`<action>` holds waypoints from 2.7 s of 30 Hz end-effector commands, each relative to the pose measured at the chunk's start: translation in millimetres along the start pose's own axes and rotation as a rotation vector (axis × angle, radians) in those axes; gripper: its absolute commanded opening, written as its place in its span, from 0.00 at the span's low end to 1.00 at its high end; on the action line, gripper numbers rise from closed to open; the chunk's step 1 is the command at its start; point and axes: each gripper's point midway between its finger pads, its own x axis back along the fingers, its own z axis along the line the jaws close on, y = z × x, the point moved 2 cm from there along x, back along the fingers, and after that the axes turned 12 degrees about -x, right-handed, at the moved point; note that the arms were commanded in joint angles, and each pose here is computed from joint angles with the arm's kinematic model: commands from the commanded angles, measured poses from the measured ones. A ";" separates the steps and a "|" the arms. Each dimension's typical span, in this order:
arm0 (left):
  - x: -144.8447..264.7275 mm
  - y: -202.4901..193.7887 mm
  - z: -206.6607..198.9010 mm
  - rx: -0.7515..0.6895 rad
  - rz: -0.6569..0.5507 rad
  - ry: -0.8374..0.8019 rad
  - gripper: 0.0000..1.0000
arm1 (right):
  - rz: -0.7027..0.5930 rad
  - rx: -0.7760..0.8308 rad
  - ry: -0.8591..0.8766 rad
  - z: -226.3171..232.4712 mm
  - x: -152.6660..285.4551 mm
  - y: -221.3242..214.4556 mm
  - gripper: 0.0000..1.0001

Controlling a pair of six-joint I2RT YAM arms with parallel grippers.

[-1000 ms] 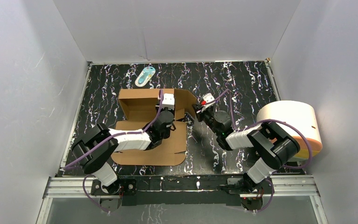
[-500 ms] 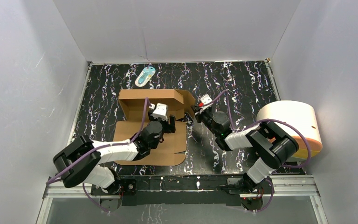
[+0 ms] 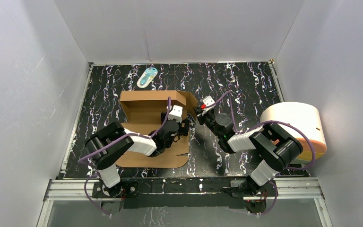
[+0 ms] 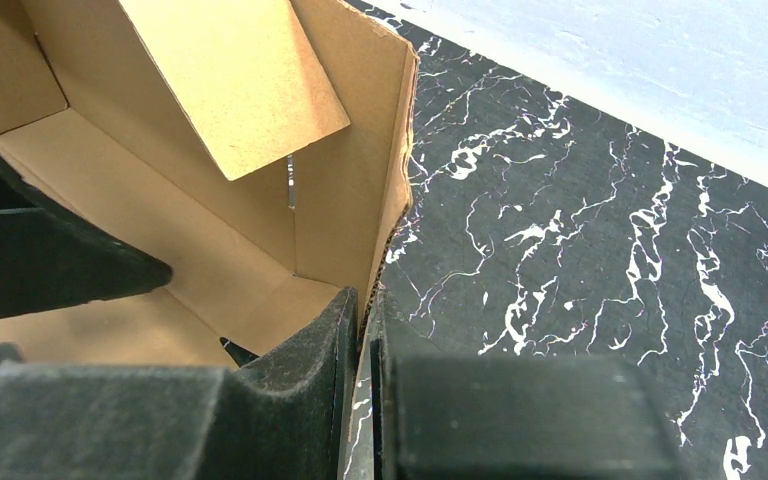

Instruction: Fold the paper box

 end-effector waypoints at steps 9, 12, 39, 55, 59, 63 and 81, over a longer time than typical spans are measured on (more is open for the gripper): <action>-35.9 18.2 8.4 -0.037 -0.097 0.186 0.85 | -0.083 -0.005 0.022 6.3 -0.4 19.7 0.17; -38.8 18.9 15.6 -0.041 -0.099 0.239 0.85 | -0.085 -0.002 0.020 6.0 0.8 20.9 0.17; -22.5 -9.9 51.9 0.292 -0.039 0.210 0.72 | -0.073 -0.001 0.109 21.1 3.8 32.4 0.19; -19.6 -47.1 54.7 0.335 0.057 0.196 0.63 | -0.041 0.044 0.166 29.9 9.3 45.3 0.34; -18.5 -49.0 53.7 0.338 0.062 0.188 0.63 | -0.075 0.094 0.025 3.7 11.0 69.7 0.41; -18.1 -47.1 53.2 0.334 0.059 0.181 0.63 | -0.112 0.113 -0.085 -25.1 12.3 90.2 0.44; -17.8 -48.2 48.4 0.331 0.068 0.141 0.65 | 0.101 0.097 0.263 -28.5 -59.8 35.9 0.46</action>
